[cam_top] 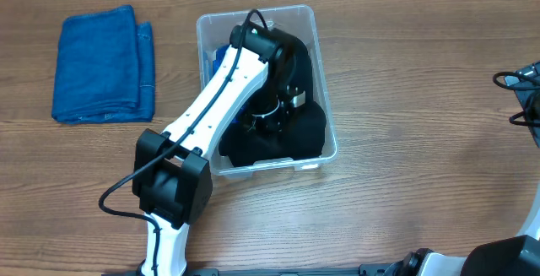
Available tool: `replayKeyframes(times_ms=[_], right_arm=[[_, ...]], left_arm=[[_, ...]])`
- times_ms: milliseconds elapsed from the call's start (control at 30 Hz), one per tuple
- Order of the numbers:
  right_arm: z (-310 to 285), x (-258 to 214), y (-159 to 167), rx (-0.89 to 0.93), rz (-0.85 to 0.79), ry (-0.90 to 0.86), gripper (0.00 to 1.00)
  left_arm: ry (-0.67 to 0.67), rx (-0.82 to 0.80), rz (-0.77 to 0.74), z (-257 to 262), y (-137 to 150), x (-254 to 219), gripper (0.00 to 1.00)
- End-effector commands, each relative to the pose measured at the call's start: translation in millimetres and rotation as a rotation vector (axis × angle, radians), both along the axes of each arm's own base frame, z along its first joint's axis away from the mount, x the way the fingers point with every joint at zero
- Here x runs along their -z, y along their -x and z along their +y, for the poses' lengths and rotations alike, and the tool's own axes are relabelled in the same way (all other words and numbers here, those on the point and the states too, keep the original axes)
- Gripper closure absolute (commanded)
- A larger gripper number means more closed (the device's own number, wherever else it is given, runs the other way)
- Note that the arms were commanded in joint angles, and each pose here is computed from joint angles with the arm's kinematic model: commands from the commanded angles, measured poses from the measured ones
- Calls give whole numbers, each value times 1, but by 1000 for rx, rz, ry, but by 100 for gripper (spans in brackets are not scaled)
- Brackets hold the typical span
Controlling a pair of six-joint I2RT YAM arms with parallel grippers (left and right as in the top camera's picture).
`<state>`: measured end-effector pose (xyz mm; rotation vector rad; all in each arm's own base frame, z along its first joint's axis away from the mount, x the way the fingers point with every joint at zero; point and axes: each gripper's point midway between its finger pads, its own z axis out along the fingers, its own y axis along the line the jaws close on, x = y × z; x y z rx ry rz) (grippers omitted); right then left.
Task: Pack container
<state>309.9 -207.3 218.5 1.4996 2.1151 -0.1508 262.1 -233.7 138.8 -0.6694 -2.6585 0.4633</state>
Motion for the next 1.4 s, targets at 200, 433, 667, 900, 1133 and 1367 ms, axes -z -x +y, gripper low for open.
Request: replayKeyframes(times_ms=[200, 433, 667, 900, 1133, 1367], right_arm=[[-1, 1, 0, 8, -4, -3, 0], [-1, 1, 0, 8, -4, -3, 0], [-1, 1, 0, 8, -4, -3, 0], [-1, 1, 0, 9, -4, -4, 0], [-1, 1, 0, 8, -4, -3, 0], [-1, 1, 0, 8, -4, -3, 0]], left_arm=[[-81, -17, -55, 19, -12, 22, 96], [-112, -27, -164, 27, -38, 34, 95], [-107, -30, -313, 23, -72, 40, 87], [-81, -44, -461, 13, -109, 45, 96], [-34, -78, -608, 1, -146, 35, 96], [16, -107, -699, -5, -160, -10, 96]])
